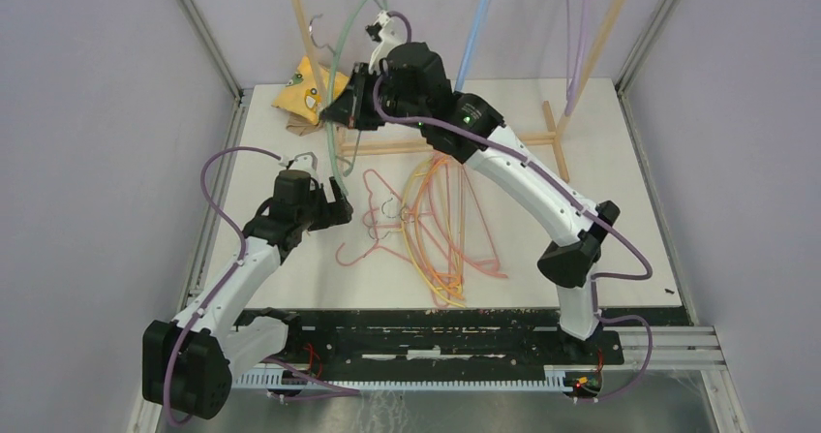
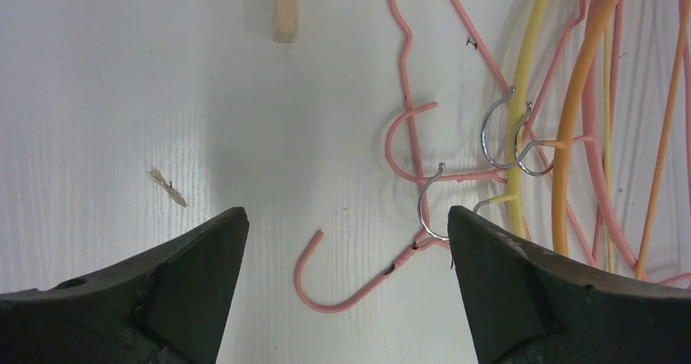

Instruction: Organize the hangers

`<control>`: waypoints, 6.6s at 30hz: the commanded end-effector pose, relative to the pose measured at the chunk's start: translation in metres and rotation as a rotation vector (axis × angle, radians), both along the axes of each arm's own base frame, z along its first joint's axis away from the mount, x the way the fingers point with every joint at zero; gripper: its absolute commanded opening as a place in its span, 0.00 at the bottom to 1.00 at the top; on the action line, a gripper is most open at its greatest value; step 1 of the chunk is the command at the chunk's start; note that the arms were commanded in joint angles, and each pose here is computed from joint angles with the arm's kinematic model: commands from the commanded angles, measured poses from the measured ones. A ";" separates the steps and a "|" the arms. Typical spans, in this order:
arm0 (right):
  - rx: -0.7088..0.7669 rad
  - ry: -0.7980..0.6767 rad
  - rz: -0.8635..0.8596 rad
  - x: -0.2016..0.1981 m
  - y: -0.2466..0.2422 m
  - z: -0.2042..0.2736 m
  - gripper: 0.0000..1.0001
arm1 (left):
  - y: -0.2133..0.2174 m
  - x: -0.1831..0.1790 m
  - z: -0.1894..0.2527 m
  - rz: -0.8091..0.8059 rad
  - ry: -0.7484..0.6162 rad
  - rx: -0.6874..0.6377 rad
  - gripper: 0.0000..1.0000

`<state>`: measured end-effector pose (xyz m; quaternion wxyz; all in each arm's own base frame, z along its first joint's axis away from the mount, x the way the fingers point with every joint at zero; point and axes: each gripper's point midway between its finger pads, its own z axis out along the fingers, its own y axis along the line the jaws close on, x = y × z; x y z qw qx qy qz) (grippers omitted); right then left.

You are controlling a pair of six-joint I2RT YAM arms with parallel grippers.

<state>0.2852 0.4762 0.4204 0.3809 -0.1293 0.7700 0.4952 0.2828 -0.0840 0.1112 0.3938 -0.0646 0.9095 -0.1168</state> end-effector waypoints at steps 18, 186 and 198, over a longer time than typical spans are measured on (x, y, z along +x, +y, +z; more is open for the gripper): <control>0.360 -0.176 -0.247 0.120 -0.072 0.111 0.01 | 0.000 0.004 0.009 -0.001 -0.037 0.008 0.99; 0.180 -0.403 -0.273 0.092 -0.194 0.145 0.02 | -0.004 0.011 -0.008 -0.003 0.006 0.003 0.99; -0.139 -0.614 -0.476 0.150 -0.150 0.103 0.07 | -0.002 0.010 -0.007 0.002 0.000 0.008 0.99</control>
